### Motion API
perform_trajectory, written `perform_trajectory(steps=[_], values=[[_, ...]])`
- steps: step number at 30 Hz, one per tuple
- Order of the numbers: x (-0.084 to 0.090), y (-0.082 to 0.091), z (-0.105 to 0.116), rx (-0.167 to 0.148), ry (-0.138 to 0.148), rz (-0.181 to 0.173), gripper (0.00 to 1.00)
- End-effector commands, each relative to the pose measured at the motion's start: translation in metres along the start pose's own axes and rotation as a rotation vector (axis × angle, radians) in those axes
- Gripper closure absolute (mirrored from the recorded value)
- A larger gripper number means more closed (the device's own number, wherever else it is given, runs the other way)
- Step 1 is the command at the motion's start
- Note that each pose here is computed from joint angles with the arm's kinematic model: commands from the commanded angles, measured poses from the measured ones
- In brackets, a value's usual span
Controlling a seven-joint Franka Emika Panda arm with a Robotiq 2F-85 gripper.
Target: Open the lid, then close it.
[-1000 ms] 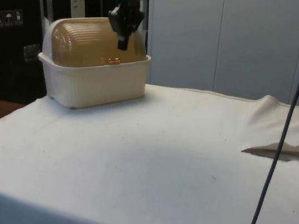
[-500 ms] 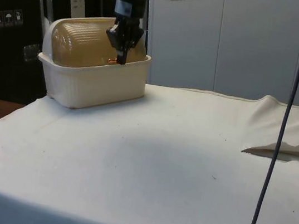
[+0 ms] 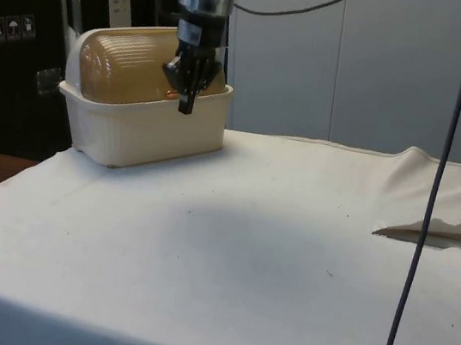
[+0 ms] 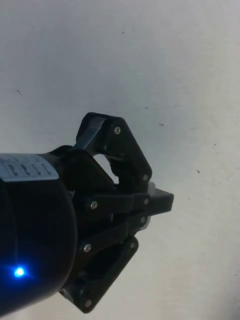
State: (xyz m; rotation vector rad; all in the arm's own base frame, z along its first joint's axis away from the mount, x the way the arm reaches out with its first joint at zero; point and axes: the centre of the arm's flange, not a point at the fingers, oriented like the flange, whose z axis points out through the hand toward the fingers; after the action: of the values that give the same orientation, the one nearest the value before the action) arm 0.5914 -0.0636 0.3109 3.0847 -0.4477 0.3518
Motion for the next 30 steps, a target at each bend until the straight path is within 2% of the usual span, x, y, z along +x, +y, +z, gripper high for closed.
perform_trajectory(steps=[1, 8, 9, 10, 18, 19, 20, 27, 28, 29, 30], values=[[0.000, 0.003, 0.003, -0.017, 0.017, 0.012, 1.00], [0.001, 0.004, 0.010, -0.047, 0.037, 0.040, 1.00], [-0.001, 0.001, 0.010, -0.034, 0.023, 0.034, 1.00], [0.001, 0.004, 0.011, -0.054, 0.042, 0.045, 1.00], [0.002, 0.008, 0.019, -0.092, 0.060, 0.068, 1.00], [0.001, 0.005, 0.018, -0.084, 0.046, 0.064, 1.00], [0.003, 0.009, 0.021, -0.093, 0.061, 0.072, 1.00], [0.006, 0.020, 0.036, -0.098, 0.068, 0.096, 1.00], [0.003, 0.016, 0.033, -0.095, 0.058, 0.085, 1.00], [0.007, 0.021, 0.036, -0.097, 0.071, 0.099, 1.00], [0.008, 0.022, 0.037, -0.098, 0.071, 0.103, 1.00]])
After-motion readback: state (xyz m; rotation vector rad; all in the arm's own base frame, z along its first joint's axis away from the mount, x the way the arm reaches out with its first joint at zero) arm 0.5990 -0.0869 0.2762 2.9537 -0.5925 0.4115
